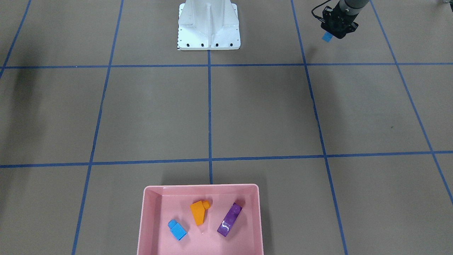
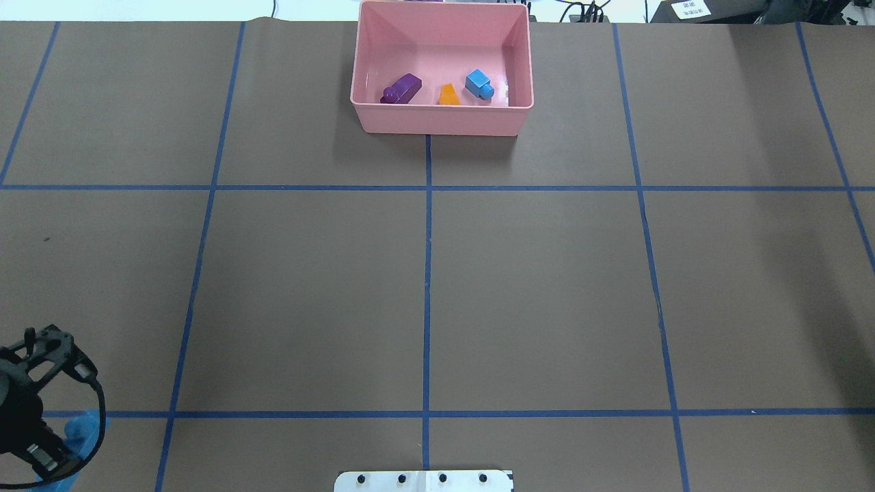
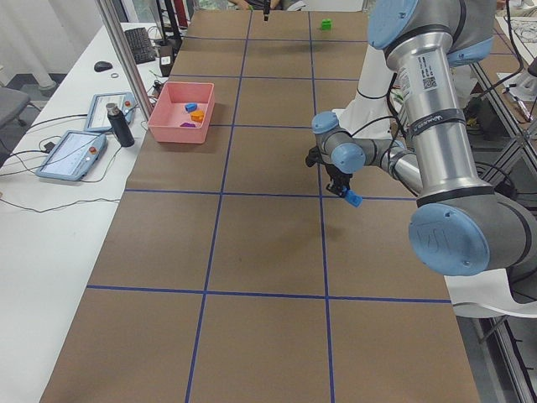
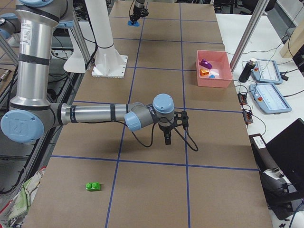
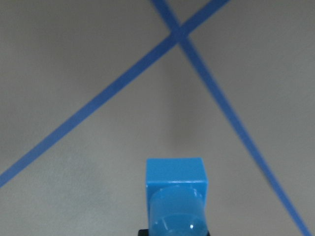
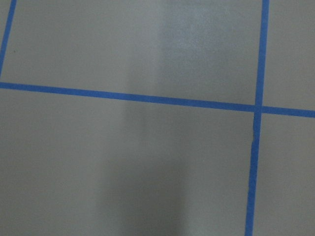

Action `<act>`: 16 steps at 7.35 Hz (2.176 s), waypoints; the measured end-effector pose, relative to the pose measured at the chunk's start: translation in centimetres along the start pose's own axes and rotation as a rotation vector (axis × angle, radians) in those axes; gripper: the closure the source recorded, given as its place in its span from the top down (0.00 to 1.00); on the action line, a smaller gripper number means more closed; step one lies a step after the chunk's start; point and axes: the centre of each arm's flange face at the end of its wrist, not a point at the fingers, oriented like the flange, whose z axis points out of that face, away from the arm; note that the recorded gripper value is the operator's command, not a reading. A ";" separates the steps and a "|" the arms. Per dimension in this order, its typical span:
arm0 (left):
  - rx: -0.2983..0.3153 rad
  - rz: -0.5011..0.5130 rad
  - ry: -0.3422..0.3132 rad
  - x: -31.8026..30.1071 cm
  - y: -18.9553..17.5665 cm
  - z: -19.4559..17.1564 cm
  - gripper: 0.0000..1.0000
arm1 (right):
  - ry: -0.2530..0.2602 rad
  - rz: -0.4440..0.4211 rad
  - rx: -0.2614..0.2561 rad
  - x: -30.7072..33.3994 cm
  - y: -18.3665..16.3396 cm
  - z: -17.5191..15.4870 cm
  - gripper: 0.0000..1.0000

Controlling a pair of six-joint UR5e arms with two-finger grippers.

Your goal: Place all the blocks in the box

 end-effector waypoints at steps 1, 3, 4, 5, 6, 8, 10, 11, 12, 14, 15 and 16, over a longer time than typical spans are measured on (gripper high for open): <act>0.071 -0.043 0.037 -1.0 -1.7 -2.9 0.00 | 0.015 -0.004 -0.024 1.6 2.1 0.5 1.00; 0.215 -0.150 0.103 -4.3 -6.6 -9.4 0.00 | 0.053 0.008 -0.094 5.0 7.8 1.9 1.00; 0.269 -0.193 0.128 -5.8 -9.6 -12.7 0.00 | 0.067 0.014 -0.136 6.5 10.9 2.6 1.00; 0.312 -0.223 0.151 -6.9 -12.3 -15.7 0.00 | 0.077 -0.002 -0.182 8.0 14.2 3.1 1.00; 0.350 -0.248 0.167 -7.8 -14.6 -18.4 0.00 | 0.104 -0.026 -0.227 9.7 17.4 3.6 1.00; 0.421 -0.337 0.195 -8.0 -20.6 -23.4 0.00 | 0.174 -0.090 -0.316 12.9 22.8 4.3 1.00; 0.468 -0.390 0.207 -7.5 -25.4 -27.5 0.00 | 0.179 -0.143 -0.397 16.0 26.7 5.8 1.00; 0.490 -0.404 0.204 -7.9 -26.1 -29.0 0.00 | 0.170 -0.158 -0.424 17.0 28.0 6.3 1.00; 0.506 -0.410 0.202 -8.1 -26.7 -30.2 0.00 | 0.161 -0.165 -0.442 17.6 29.0 6.6 1.00; 0.528 -0.406 0.199 -7.7 -27.6 -32.0 0.00 | 0.135 -0.152 -0.464 18.3 30.2 7.2 1.00; 0.535 -0.400 0.199 -7.5 -28.0 -32.5 0.00 | 0.107 -0.137 -0.473 18.7 30.7 7.7 1.00; 0.541 -0.394 0.198 -7.1 -28.3 -32.9 0.00 | 0.078 -0.124 -0.477 18.9 31.0 8.2 0.98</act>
